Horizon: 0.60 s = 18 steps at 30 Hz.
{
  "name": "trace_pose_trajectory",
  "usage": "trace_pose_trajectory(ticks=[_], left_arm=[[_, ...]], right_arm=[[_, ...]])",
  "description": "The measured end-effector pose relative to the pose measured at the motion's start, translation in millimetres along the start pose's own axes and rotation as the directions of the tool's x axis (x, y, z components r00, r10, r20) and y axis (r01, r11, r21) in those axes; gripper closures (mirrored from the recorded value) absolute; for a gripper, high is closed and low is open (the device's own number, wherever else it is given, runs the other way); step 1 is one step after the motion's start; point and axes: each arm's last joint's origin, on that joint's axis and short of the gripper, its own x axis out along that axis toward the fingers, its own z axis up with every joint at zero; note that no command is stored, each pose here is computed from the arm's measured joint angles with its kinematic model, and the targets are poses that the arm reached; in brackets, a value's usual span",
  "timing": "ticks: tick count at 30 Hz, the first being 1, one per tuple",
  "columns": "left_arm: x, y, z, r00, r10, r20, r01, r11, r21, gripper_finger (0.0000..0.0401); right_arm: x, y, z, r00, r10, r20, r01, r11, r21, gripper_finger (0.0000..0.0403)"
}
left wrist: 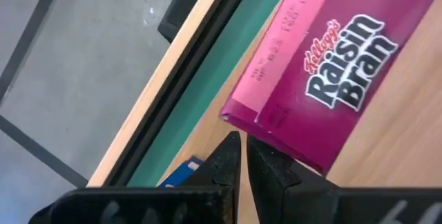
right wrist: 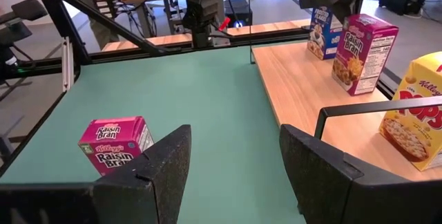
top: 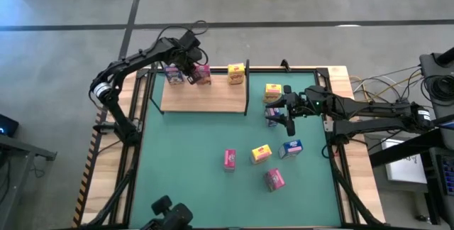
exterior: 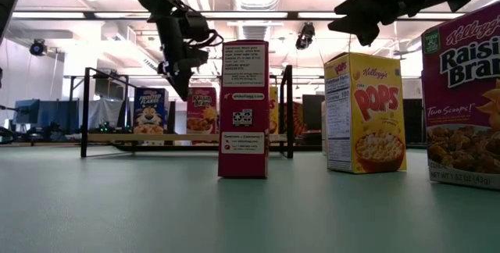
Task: Stack cereal on shelf
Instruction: Adjust the pink cereal box on the shelf
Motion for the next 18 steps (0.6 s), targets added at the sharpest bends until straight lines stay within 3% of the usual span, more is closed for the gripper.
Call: trace_pose_trajectory(ticks=[9, 18], left_arm=[[-14.2, 2.2, -3.7, 0.996, 0.087, 0.004, -0.086, 0.996, -0.021, 0.0392], [-62.0, -24.7, -7.9, 0.976, 0.001, 0.218, -0.003, 1.0, 0.006, 0.0392]], right_arm=[[0.0, 0.0, 0.0, 1.0, 0.0, 0.0, 0.0, 1.0, 0.009, 0.0193], [0.0, 0.0, 0.0, 1.0, 0.0, 0.0, 0.0, 1.0, 0.007, 0.0193]])
